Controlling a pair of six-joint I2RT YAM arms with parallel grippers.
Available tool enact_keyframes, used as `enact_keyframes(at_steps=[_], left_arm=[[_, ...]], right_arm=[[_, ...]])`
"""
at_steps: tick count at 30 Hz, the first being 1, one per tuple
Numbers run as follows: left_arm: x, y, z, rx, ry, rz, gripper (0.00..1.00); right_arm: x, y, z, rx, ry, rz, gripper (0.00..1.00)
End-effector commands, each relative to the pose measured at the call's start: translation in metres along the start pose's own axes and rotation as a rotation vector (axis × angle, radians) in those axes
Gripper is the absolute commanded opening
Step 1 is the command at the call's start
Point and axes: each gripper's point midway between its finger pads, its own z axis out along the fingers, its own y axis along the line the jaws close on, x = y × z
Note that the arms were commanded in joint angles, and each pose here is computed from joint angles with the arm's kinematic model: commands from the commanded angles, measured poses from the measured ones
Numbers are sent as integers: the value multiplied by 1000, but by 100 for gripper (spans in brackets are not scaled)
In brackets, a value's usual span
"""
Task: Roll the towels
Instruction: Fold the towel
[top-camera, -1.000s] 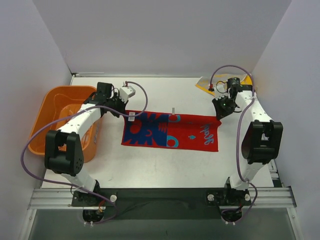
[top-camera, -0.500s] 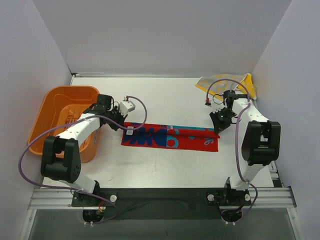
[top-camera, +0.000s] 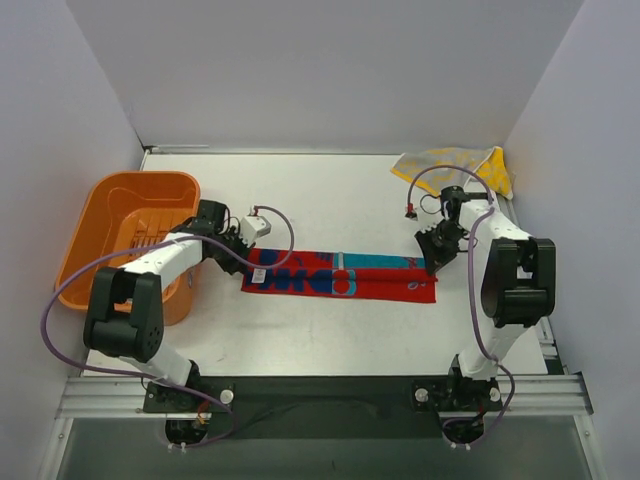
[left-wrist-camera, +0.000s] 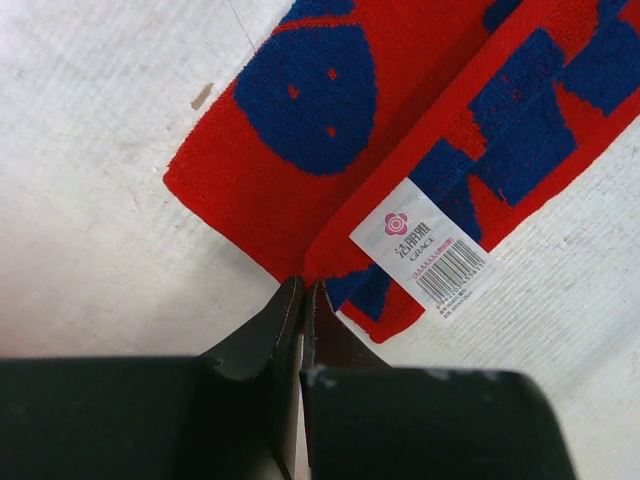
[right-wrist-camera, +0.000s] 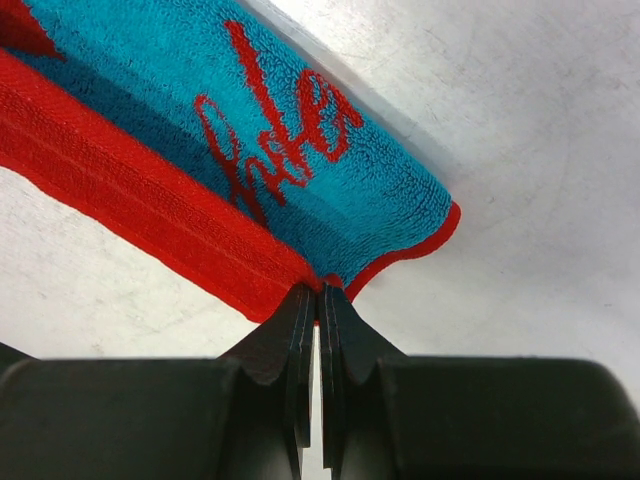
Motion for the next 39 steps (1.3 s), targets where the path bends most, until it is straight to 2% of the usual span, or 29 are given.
enact_keyframes(at_steps=[1,7,12,30,31,34,35,37,38,39], left_arm=[[0,9,2,-31,7,-28,0],[-20,13,-8,-36,-38,-34,0],[-23,5,-20,-21,-57,7,0],[17,-6,6,12,57,4,0],[18,-7,6,12,61,4,1],[18,-8,3,14,57,10,14],[18,-11,-1,26,41,10,24],[19,-17,-6,48,30,31,33],[18,-21,-11,55,8,43,42],[18,-25,-14,65,-4,63,44]], right_arm=[[9,0,2,10,53,-3,0],[-4,-1,-16,38,7,5,0],[6,0,-23,49,19,-29,0],[20,10,1,-18,88,-19,0],[23,12,2,-20,93,-28,1],[29,14,-2,-15,91,-61,7],[35,17,-1,-20,101,-71,10],[38,17,-7,-3,92,-110,21],[45,19,-7,-7,102,-122,24],[47,20,-9,-5,101,-147,27]])
